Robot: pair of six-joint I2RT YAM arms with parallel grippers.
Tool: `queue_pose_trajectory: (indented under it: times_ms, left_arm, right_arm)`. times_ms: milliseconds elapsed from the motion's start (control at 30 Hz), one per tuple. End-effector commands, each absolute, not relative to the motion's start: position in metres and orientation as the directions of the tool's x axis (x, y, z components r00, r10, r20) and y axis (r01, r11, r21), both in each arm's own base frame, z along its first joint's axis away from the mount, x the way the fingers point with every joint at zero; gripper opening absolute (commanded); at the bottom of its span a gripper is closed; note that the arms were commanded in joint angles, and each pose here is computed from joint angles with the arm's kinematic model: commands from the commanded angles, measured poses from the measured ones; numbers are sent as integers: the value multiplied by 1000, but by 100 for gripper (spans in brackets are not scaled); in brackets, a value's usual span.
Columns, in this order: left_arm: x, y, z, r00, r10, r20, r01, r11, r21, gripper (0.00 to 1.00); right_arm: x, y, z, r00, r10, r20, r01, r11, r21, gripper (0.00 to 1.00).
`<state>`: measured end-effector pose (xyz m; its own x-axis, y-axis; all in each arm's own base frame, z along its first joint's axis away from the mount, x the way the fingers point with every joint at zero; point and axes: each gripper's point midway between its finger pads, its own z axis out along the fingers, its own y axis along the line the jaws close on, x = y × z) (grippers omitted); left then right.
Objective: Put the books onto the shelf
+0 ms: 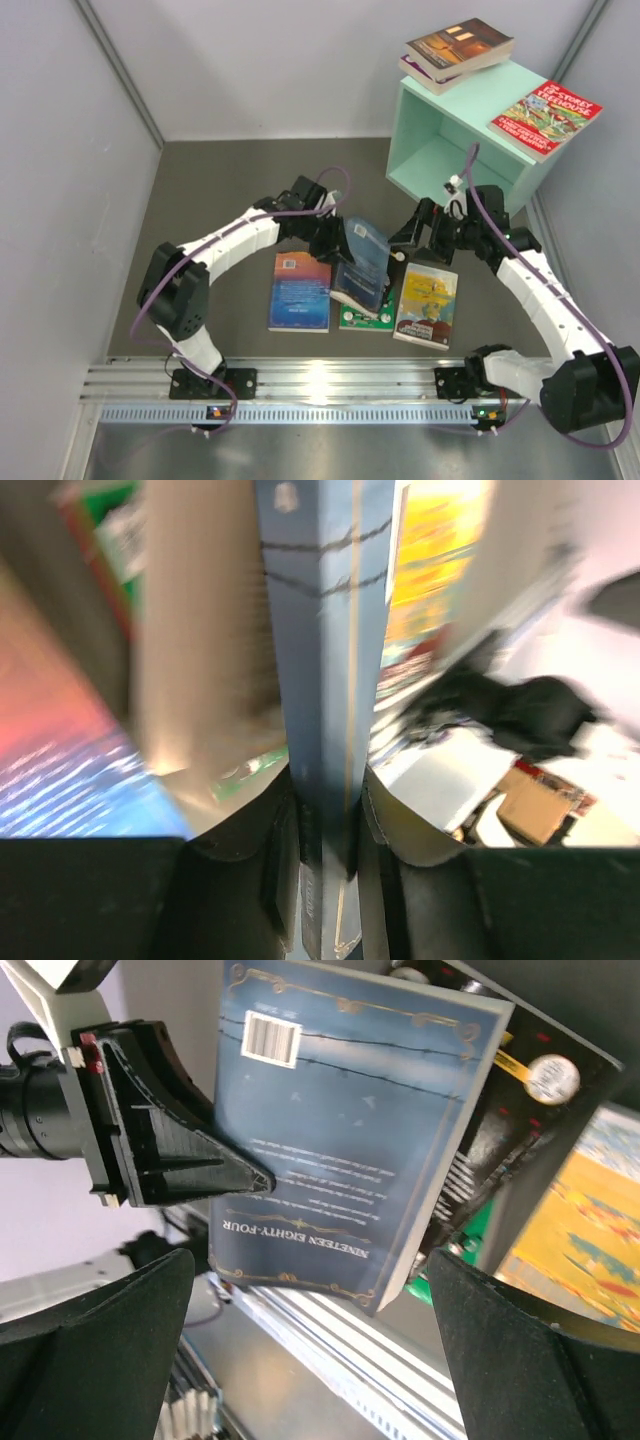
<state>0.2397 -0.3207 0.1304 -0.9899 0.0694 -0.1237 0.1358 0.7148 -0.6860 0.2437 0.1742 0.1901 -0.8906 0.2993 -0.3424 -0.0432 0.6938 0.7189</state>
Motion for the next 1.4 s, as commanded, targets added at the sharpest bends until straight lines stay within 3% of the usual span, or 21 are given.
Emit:
queue_pose_trajectory:
  times_ms: [0, 200, 633, 733, 767, 800, 867, 900, 933, 1167, 1233, 1300, 1367]
  left_arm:
    - [256, -346, 237, -960, 47, -277, 264, 486, -833, 0]
    - [268, -346, 295, -949, -3, -315, 295, 348, -890, 0]
    - [274, -322, 371, -941, -94, -325, 313, 126, -942, 0]
    - [272, -321, 398, -932, -103, -349, 346, 44, -937, 0]
    - [273, -321, 403, -935, -105, -339, 338, 28, -941, 0]
    - [272, -321, 410, -928, -107, -358, 359, 7, -933, 0]
    - [273, -323, 420, -932, -109, -344, 350, -32, -936, 0]
    - [272, -323, 423, -926, -109, -361, 367, -41, -929, 0]
    - [274, -323, 423, -927, -112, -357, 364, -47, -930, 0]
    - [276, -322, 434, -927, -117, -355, 366, -91, -926, 0]
    - [279, -323, 428, -937, -108, -333, 342, -73, -937, 0]
    - [282, -323, 422, -931, -107, -349, 354, -38, -934, 0]
    - [290, -323, 399, -938, -104, -331, 327, 58, -943, 0]
  right_arm:
    - [260, 186, 241, -844, 359, -398, -133, 578, 805, 100]
    - [272, 195, 264, -830, 405, -384, -156, 491, 857, 100]
    - [283, 196, 273, -817, 450, -362, -146, 446, 883, 100]
    - [285, 201, 282, -811, 470, -348, -169, 380, 909, 100]
    - [285, 204, 290, -815, 494, -304, -151, 325, 934, 100]
    - [290, 207, 309, -787, 513, -343, -229, 273, 934, 100]
    - [293, 209, 338, -778, 580, -241, -247, 70, 967, 100]
    - [291, 209, 350, -761, 584, -283, -309, 57, 949, 100]
    - [294, 210, 350, -778, 589, -220, -267, 7, 964, 100]
    - [294, 212, 381, -784, 576, -232, -338, -84, 937, 100]
    - [291, 212, 389, -779, 573, -254, -368, -91, 925, 90]
    - [288, 212, 395, -777, 566, -275, -389, -90, 917, 73]
    - [283, 215, 396, -780, 543, -311, -413, -75, 907, 41]
